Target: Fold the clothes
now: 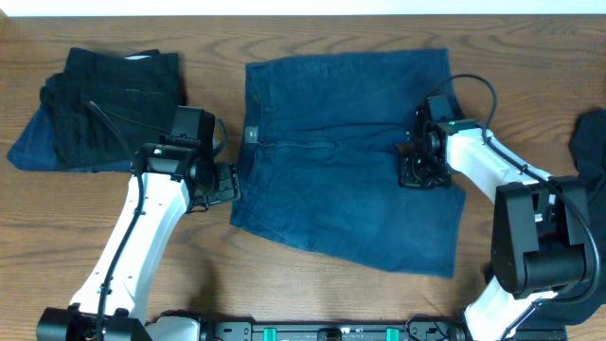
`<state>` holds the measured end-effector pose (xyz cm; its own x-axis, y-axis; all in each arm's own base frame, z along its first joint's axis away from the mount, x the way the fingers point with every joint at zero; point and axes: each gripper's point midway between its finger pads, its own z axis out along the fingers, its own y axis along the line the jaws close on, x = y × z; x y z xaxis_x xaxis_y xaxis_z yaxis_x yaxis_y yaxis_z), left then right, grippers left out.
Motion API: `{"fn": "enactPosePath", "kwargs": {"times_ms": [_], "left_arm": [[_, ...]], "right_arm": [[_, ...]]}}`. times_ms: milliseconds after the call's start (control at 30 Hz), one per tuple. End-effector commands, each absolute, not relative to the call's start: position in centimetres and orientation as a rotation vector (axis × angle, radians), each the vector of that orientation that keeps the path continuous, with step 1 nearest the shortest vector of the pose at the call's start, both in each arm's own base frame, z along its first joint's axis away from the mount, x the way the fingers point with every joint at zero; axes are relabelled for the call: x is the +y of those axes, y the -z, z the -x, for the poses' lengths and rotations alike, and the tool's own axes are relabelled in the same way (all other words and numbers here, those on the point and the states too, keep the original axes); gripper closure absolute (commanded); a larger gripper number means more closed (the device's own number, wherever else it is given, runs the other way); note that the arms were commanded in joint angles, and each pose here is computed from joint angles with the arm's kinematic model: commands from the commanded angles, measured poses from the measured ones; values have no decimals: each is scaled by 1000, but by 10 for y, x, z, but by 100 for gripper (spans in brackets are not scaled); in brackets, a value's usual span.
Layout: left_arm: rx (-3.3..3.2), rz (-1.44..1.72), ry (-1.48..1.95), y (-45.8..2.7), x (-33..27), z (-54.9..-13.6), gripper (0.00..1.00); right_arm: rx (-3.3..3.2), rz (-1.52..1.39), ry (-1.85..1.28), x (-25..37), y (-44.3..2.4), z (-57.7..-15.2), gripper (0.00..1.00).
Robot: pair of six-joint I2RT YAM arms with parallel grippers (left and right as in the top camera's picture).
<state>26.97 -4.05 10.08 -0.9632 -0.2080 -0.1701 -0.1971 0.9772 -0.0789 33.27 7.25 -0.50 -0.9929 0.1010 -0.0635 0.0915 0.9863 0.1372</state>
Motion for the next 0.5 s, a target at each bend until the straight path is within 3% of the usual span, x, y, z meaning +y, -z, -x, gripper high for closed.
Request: {"fn": "enactPosePath", "kwargs": {"times_ms": [0, 300, 467], "left_arm": [[2949, 285, 87, -100, -39, -272, 27], [2964, 281, 196, -100, -52, -269, 23], [3026, 283, 302, -100, -64, -255, 22]], "right_arm": [[3027, -218, -101, 53, 16, -342, 96], [2942, -145, -111, 45, 5, -368, 85], [2934, -136, -112, 46, -42, -372, 81]]}}
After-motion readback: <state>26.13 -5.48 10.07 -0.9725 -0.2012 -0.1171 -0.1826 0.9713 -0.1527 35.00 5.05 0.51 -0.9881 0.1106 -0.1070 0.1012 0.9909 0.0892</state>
